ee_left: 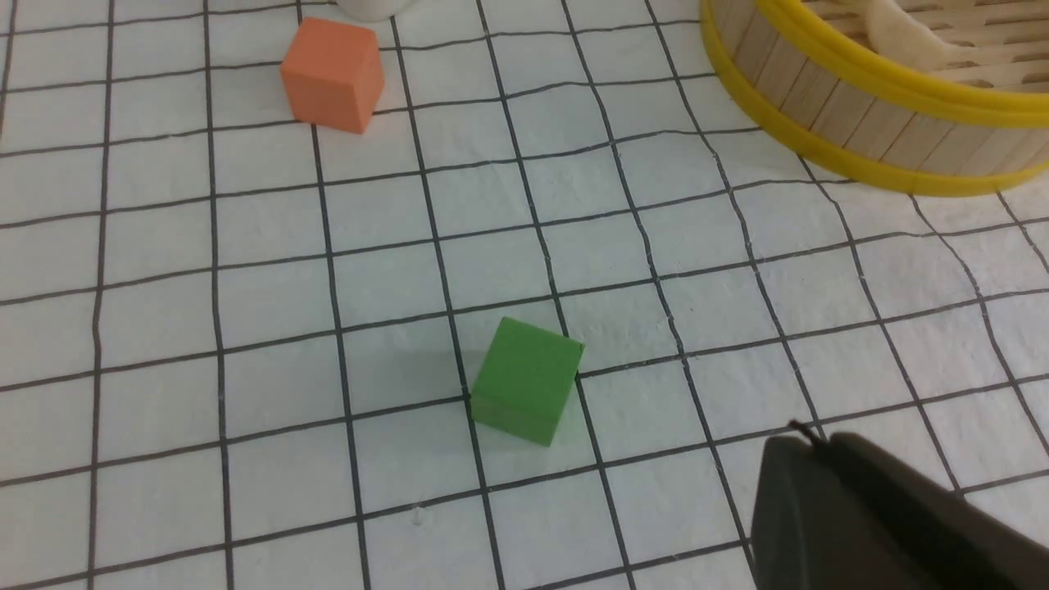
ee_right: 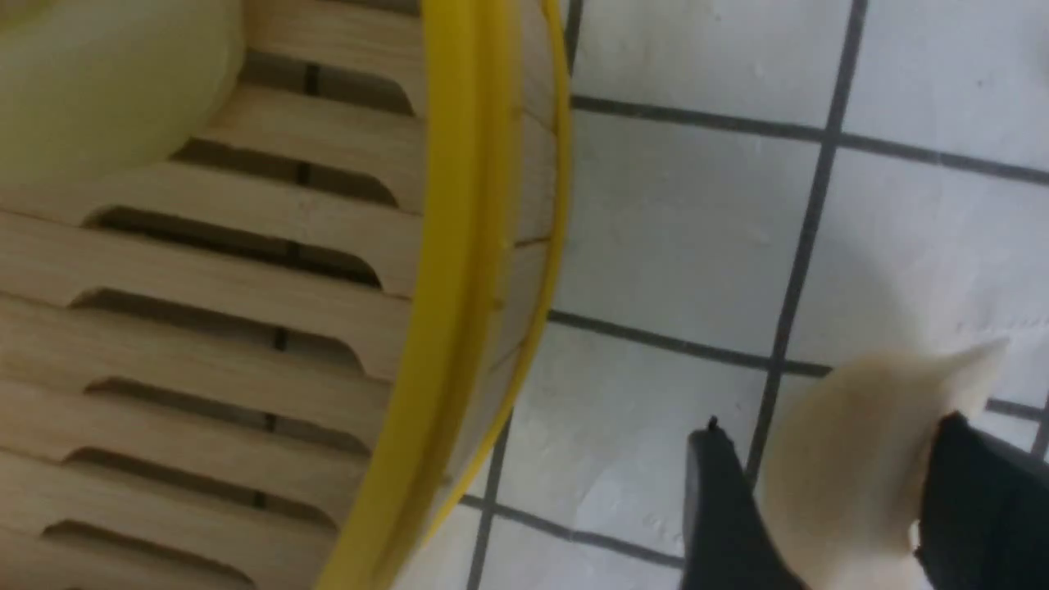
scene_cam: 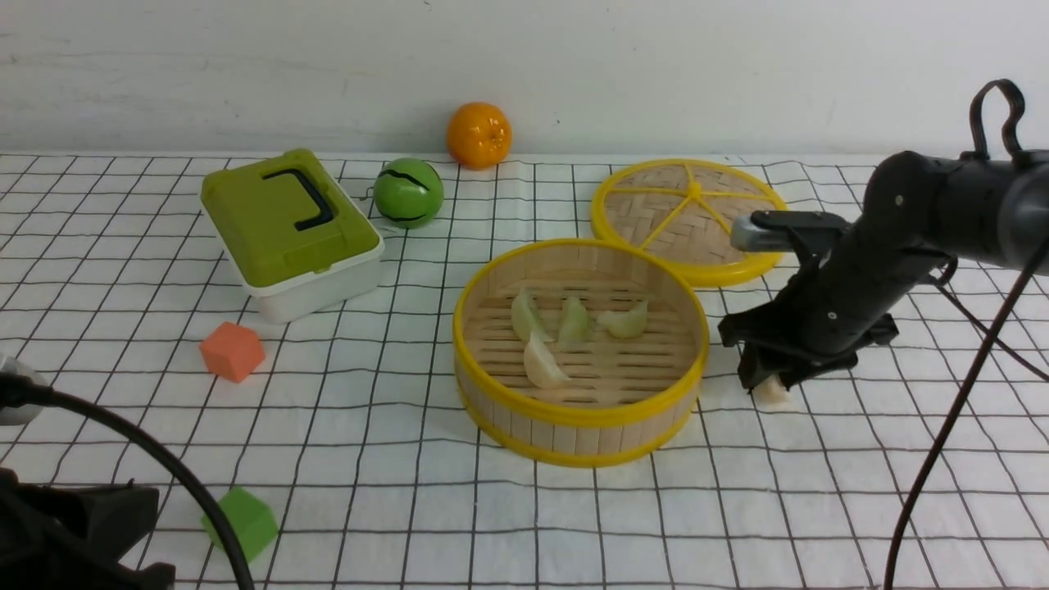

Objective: Put the dumplings into the steamer on the table with the white tablecloth.
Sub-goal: 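Reach for and grasp a dumpling lying on the table beside the steamer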

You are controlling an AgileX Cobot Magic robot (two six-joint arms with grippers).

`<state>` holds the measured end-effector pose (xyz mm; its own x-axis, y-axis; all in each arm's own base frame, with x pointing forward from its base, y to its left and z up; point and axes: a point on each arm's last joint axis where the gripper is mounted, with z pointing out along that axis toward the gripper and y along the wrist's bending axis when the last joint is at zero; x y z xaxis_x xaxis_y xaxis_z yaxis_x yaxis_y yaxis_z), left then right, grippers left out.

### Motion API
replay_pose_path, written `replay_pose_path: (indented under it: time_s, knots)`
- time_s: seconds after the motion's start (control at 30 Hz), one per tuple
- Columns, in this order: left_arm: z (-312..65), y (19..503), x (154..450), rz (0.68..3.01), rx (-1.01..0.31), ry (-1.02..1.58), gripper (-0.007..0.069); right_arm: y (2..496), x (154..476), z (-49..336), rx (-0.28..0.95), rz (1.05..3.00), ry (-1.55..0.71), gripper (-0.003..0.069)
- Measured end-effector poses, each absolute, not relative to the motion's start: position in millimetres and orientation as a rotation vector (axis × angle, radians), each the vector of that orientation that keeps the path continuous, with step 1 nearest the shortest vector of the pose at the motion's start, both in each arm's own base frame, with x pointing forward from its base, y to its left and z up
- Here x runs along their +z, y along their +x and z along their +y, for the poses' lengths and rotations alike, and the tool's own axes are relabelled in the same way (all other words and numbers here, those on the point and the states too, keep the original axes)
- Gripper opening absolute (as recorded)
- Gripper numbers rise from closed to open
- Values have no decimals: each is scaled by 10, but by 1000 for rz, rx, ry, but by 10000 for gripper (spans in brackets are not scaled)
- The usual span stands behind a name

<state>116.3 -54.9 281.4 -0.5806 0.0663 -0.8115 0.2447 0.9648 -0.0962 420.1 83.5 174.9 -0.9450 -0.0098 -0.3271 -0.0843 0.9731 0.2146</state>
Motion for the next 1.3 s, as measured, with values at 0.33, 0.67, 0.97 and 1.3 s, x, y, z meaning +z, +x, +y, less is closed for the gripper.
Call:
replay_pose_path:
  time_s: [0.33,0.67,0.97,1.3]
  knots:
    - [-549,1163,2814,2185,-245,218,21,4165,1758,799,248,2833,-89,90]
    - [-549,1163,2815,2184,-246,218,30,4093,2118,738,174,2759,-149,-22]
    - [-547,1162,2812,2188,-243,217,39,4173,1979,768,210,2738,-113,204]
    - [-547,1162,2812,2188,-243,217,46,4254,1650,781,207,2786,-101,241]
